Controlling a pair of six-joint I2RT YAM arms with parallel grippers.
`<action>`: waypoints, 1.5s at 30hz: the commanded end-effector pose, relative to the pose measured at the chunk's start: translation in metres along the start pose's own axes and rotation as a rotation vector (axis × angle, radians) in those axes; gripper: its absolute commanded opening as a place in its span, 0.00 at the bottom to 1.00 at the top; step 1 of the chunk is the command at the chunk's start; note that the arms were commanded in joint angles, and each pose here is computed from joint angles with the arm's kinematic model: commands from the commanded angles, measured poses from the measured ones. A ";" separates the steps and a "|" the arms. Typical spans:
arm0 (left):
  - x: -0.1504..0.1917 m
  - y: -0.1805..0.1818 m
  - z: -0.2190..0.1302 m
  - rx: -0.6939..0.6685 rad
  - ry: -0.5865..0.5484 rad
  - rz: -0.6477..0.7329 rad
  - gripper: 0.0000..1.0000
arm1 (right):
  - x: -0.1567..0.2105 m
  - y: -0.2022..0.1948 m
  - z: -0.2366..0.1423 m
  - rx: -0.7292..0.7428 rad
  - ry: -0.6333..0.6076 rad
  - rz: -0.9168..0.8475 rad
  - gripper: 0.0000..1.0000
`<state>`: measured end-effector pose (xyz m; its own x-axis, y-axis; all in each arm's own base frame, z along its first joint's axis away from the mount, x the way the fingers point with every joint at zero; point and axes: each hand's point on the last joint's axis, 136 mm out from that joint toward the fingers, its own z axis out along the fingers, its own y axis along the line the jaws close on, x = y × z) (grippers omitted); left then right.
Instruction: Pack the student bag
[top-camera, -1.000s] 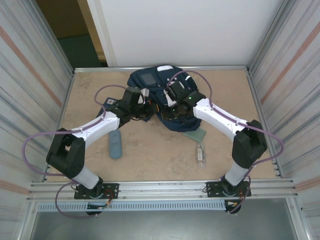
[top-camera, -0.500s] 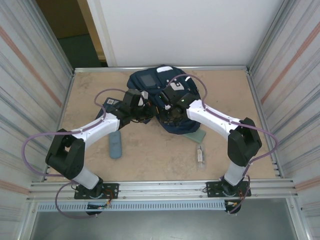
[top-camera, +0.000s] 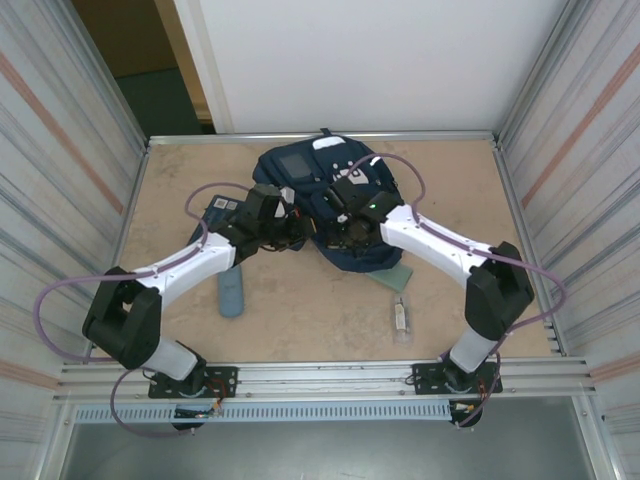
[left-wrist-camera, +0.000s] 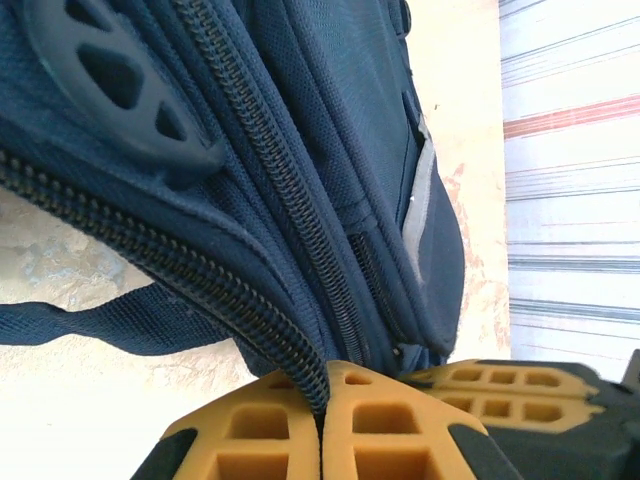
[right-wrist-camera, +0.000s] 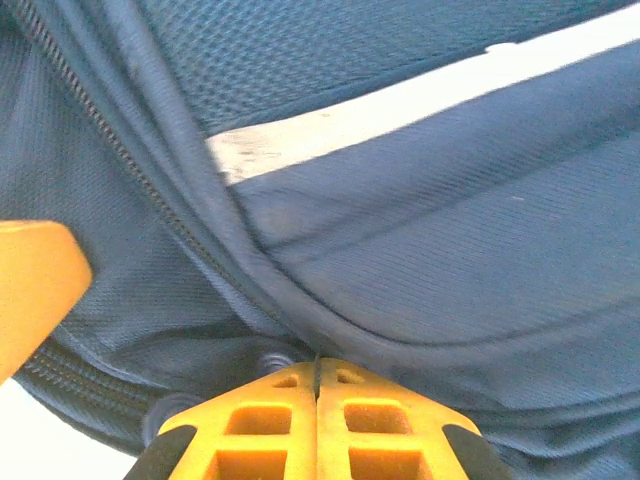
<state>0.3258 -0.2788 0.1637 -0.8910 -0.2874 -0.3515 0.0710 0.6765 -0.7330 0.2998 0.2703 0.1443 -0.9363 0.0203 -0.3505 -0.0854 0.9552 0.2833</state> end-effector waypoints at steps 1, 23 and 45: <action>-0.018 -0.016 -0.019 0.066 -0.093 0.009 0.00 | -0.004 -0.033 -0.015 0.041 -0.048 0.080 0.00; 0.011 0.007 0.006 0.134 0.007 0.103 0.00 | 0.018 -0.010 0.016 -0.149 0.134 -0.283 0.51; 0.018 -0.064 -0.026 0.463 -0.009 0.413 0.00 | 0.037 -0.027 0.005 -0.261 0.055 -1.210 0.50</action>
<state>0.3107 -0.2910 0.1619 -0.8411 -0.1149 -0.5285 0.3918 0.5441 -0.7419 0.2608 0.2493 0.1252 -0.3788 -0.7970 -0.4705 -0.9170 0.3920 0.0742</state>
